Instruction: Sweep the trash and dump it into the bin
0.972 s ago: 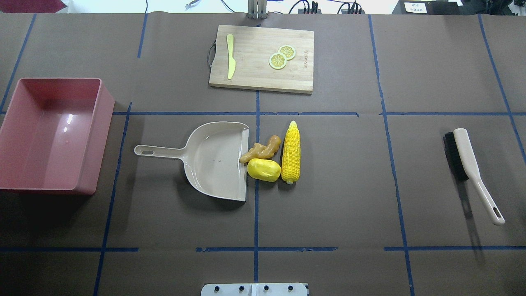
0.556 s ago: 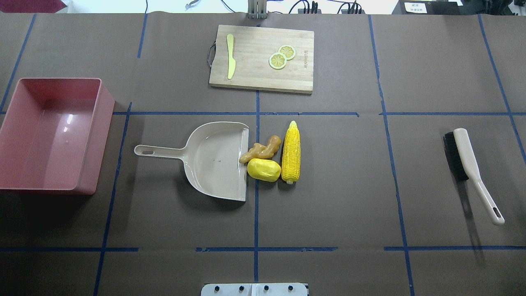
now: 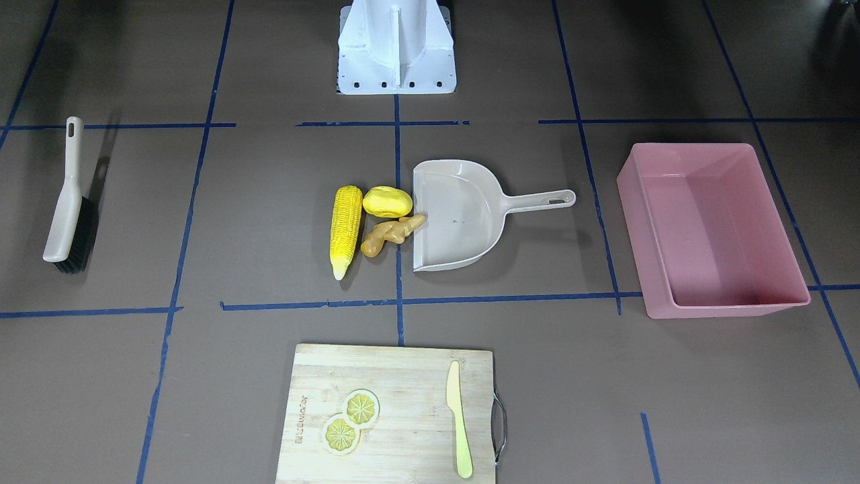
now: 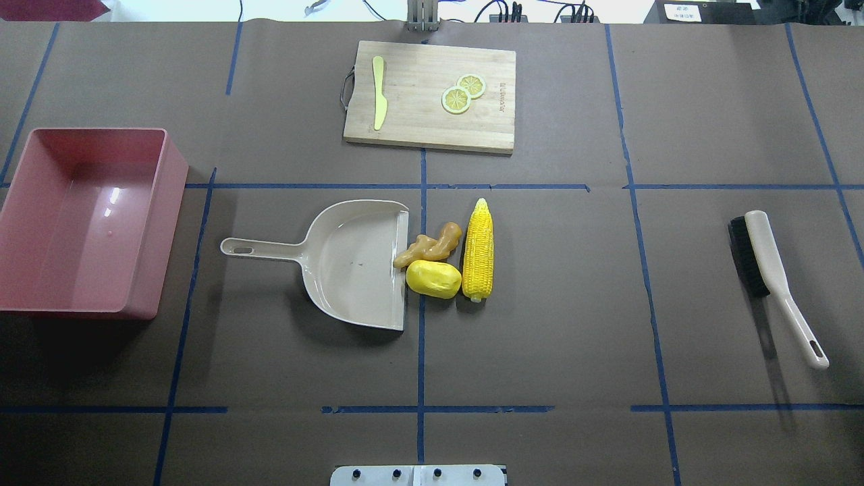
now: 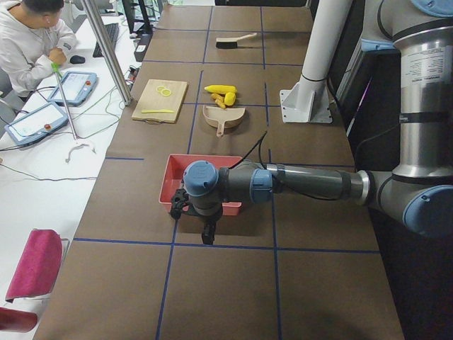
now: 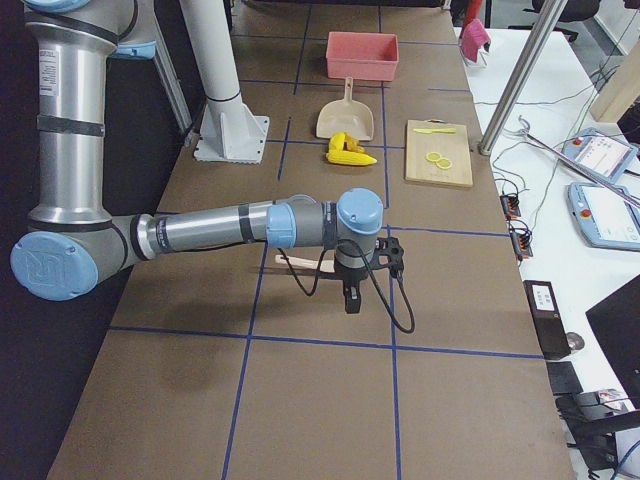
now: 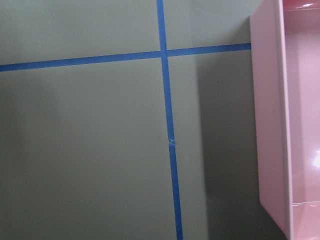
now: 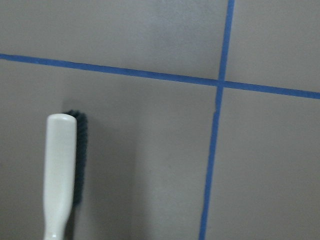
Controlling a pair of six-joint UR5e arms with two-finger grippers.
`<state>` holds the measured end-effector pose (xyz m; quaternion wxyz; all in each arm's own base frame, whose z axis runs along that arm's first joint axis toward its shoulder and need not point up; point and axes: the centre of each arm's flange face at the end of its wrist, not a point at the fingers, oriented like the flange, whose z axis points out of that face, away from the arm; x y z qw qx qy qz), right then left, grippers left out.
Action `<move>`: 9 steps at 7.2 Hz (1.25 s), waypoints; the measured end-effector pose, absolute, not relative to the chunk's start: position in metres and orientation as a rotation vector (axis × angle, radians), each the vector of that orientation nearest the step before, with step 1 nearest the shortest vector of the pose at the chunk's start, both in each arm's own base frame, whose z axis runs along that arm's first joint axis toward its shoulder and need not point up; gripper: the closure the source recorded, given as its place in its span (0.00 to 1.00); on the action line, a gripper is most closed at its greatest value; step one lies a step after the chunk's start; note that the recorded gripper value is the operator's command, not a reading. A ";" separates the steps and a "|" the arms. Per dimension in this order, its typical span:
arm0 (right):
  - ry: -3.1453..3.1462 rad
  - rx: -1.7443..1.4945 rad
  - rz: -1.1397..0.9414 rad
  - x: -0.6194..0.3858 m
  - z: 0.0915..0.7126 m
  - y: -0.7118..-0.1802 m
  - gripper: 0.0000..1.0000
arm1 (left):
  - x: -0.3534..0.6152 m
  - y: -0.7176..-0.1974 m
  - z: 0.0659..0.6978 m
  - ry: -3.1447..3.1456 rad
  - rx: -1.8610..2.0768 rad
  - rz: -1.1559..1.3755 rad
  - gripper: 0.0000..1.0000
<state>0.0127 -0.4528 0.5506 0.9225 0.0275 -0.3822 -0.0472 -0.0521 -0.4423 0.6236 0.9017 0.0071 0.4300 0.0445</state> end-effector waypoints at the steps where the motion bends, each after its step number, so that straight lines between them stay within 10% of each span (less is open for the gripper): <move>1: -0.801 0.051 -0.074 -0.018 0.513 -0.446 0.00 | -0.050 -0.442 0.622 0.921 0.014 0.090 0.00; 4: -0.809 0.055 -0.042 -0.116 0.438 -0.401 0.00 | -0.049 -0.443 0.621 0.942 0.015 0.090 0.00; 9: -0.798 0.096 -0.036 -0.163 0.572 -0.348 0.00 | -0.049 -0.443 0.621 0.944 0.014 0.091 0.00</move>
